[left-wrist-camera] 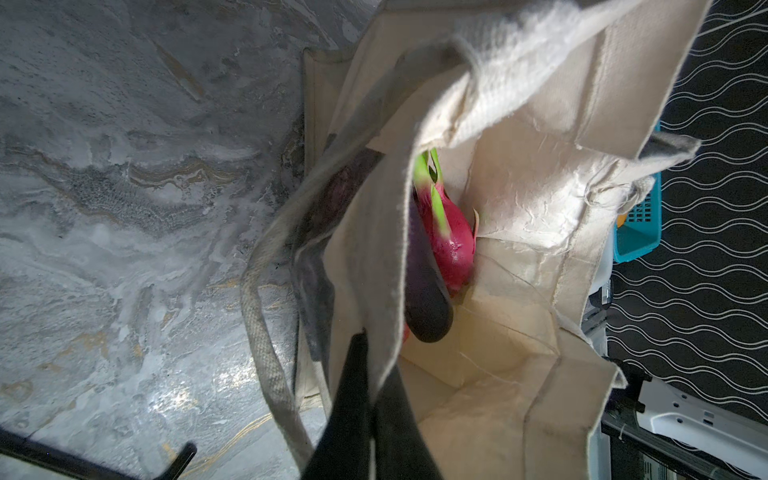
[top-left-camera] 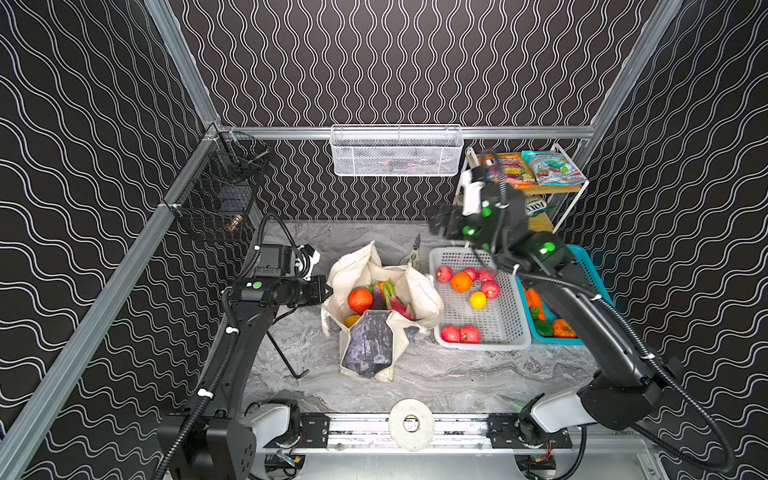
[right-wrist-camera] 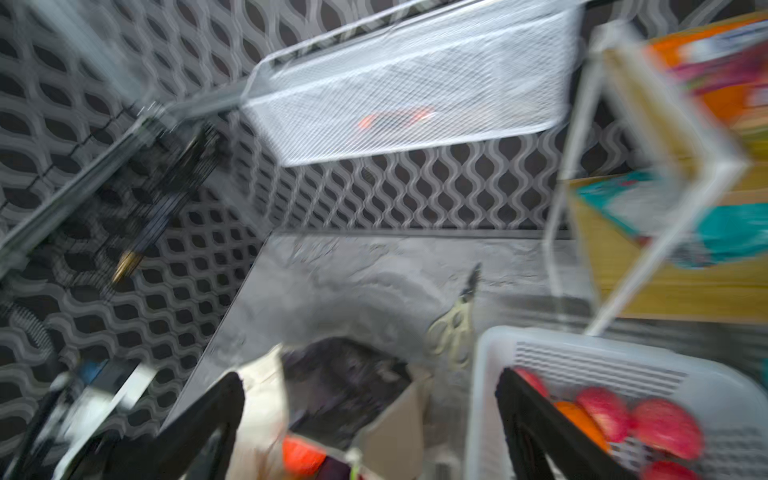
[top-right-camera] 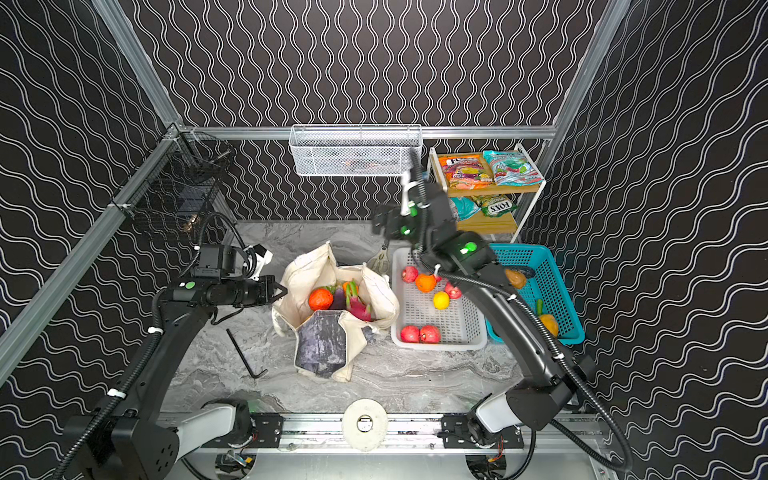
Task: Place the food into the grocery bag and tie it
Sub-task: 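Move the right gripper toward the snack bags on the shelf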
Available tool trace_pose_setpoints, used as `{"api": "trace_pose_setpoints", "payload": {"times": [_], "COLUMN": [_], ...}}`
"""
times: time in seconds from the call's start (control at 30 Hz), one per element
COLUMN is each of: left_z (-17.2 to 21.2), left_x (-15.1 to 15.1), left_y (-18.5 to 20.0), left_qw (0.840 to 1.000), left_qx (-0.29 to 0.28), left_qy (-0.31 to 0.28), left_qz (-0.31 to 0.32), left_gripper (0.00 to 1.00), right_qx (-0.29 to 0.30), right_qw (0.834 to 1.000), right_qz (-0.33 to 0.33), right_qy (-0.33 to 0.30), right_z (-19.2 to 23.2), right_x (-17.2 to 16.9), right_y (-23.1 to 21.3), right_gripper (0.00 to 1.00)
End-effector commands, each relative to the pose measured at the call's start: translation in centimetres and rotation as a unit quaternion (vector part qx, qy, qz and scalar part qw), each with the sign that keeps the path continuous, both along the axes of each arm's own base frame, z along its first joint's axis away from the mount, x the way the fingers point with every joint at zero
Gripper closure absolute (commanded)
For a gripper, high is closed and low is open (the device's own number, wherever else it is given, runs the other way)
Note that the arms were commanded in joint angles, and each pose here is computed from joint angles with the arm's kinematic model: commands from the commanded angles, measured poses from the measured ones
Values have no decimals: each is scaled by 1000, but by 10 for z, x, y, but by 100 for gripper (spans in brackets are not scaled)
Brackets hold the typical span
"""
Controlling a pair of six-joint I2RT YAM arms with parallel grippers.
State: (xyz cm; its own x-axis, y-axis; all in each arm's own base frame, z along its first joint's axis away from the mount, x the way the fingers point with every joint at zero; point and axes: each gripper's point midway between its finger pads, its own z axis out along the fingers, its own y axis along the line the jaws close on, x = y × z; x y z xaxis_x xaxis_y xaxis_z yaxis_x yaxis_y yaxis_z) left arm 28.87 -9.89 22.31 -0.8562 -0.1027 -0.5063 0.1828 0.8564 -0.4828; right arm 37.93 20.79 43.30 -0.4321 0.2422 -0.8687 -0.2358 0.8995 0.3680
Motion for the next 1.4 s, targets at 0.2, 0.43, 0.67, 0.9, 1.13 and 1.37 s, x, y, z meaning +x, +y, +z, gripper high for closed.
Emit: {"api": "trace_pose_setpoints", "payload": {"times": [0.2, 0.43, 0.67, 0.9, 1.13, 1.37], "left_z": [9, 9, 9, 7, 4, 2], "left_x": [-1, -3, -6, -8, -10, -11], "left_y": [-5, -7, -7, -8, -8, -7], "left_qw": [1000, 1000, 999, 999, 999, 1000], "left_qx": [-11, -19, -16, -20, -19, -17], "left_qy": [-17, -17, -14, -14, -10, -8], "left_qz": [-17, -19, -24, -22, -25, -25], "left_gripper": [100, 100, 100, 100, 100, 100], "right_qx": [89, 175, 292, 380, 400, 412], "right_qw": [992, 975, 942, 909, 896, 891], "right_qz": [-87, -137, -166, -171, -189, -190], "right_qy": [-15, -12, -4, 17, 31, 39], "right_z": [38, 43, 38, 23, 13, 5], "right_x": [18, 32, 44, 57, 74, 95], "right_y": [-102, -173, -237, -278, -306, -316], "right_gripper": [7, 10, 14, 20, 23, 28]}}
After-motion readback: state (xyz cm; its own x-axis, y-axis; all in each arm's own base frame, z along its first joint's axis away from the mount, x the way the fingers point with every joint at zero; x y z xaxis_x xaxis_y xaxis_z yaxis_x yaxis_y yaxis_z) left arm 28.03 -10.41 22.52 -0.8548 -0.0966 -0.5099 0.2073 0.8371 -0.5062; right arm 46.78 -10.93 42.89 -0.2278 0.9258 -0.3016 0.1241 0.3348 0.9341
